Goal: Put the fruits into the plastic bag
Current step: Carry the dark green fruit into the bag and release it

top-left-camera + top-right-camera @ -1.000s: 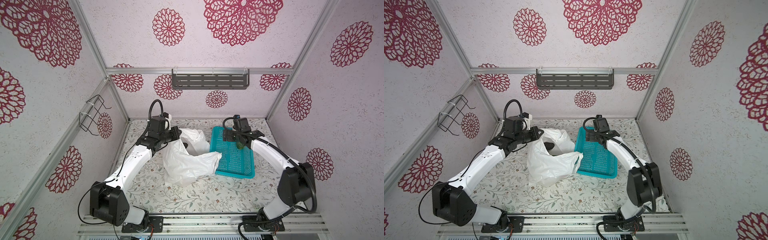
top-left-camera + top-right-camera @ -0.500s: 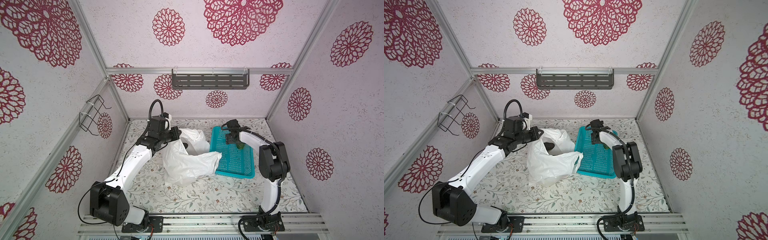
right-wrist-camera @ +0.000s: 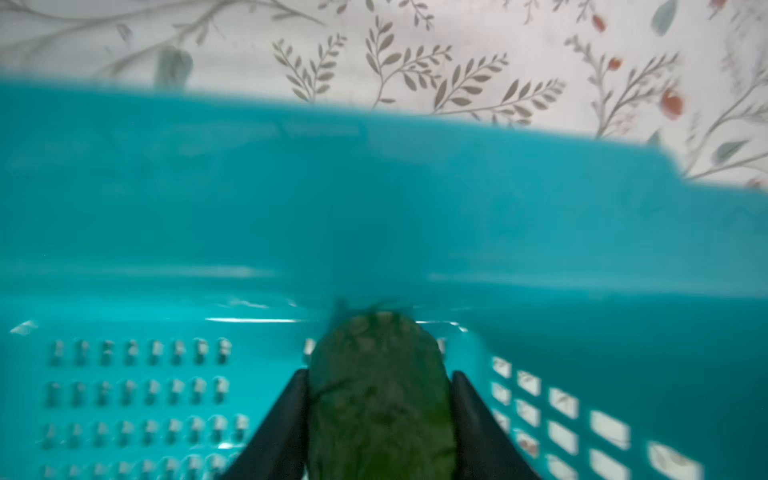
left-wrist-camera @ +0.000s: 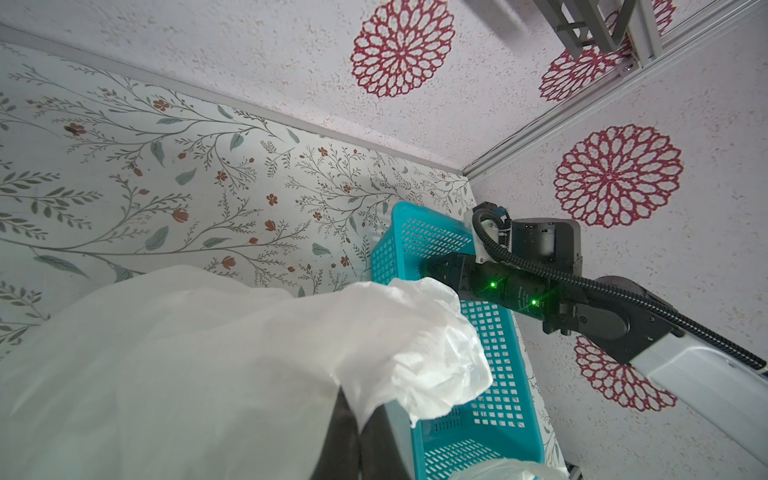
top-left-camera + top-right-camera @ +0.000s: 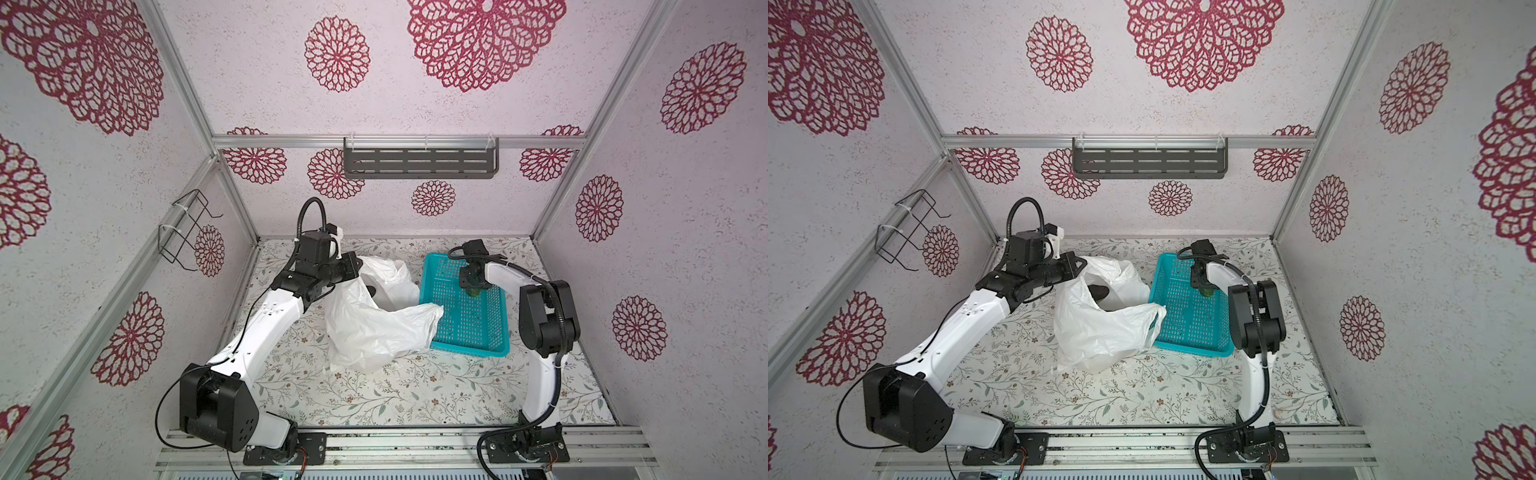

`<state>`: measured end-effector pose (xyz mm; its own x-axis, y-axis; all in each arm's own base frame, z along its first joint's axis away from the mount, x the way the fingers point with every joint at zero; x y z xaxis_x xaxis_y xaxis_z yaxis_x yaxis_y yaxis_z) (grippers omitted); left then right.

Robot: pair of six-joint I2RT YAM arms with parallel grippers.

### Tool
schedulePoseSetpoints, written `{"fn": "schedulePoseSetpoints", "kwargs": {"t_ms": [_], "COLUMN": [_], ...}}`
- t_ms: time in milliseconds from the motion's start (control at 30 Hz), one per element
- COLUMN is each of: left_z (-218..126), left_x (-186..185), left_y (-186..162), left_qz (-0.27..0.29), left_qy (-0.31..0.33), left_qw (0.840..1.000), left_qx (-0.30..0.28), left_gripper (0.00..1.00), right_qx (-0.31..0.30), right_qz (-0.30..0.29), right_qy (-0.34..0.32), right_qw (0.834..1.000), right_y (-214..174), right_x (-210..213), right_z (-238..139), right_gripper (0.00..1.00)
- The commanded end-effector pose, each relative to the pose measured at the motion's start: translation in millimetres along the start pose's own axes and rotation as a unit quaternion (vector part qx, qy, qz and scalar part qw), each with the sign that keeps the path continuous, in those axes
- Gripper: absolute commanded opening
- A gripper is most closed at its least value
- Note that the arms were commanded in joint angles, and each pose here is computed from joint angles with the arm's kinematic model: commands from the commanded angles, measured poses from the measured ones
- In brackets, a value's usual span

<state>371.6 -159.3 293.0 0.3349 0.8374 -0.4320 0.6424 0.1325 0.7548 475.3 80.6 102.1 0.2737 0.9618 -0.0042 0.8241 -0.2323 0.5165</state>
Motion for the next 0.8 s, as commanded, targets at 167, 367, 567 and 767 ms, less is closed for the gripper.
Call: {"fn": "schedulePoseSetpoints", "kwargs": {"t_ms": [167, 367, 567, 767], "left_z": [-2, 2, 1, -4], "left_x": [-2, -2, -5, -5], "left_y": [9, 9, 9, 8], "left_qz": [0.007, 0.006, 0.007, 0.009], "left_qy": [0.002, -0.004, -0.010, -0.008], "left_qw": [1.000, 1.000, 1.000, 1.000], "left_qx": [-0.012, -0.012, -0.011, -0.014], "left_gripper": [0.00, 0.00, 0.00, 0.00], "right_qx": [-0.029, -0.049, 0.028, 0.097], "right_qz": [0.048, 0.025, -0.055, -0.152], "right_qy": [0.120, 0.330, 0.542, 0.620], "right_qw": [0.991, 0.942, 0.838, 0.764], "right_y": [-4, -28, -87, -126], "right_x": [13, 46, 96, 167], "right_z": [-52, -146, -211, -242], "right_gripper": [0.29, 0.30, 0.34, 0.33]}}
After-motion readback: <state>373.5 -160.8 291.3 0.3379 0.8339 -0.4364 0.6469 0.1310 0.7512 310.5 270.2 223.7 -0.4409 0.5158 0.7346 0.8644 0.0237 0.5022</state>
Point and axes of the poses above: each gripper's point midway between its finger pads, its own z axis out along the fingers, its own x axis along the line the jaws close on, y = z × x, the point moved 5 cm from there along -z, back along the fingers, and after that the axes turned 11 degrees about z, right-handed, at the moved point
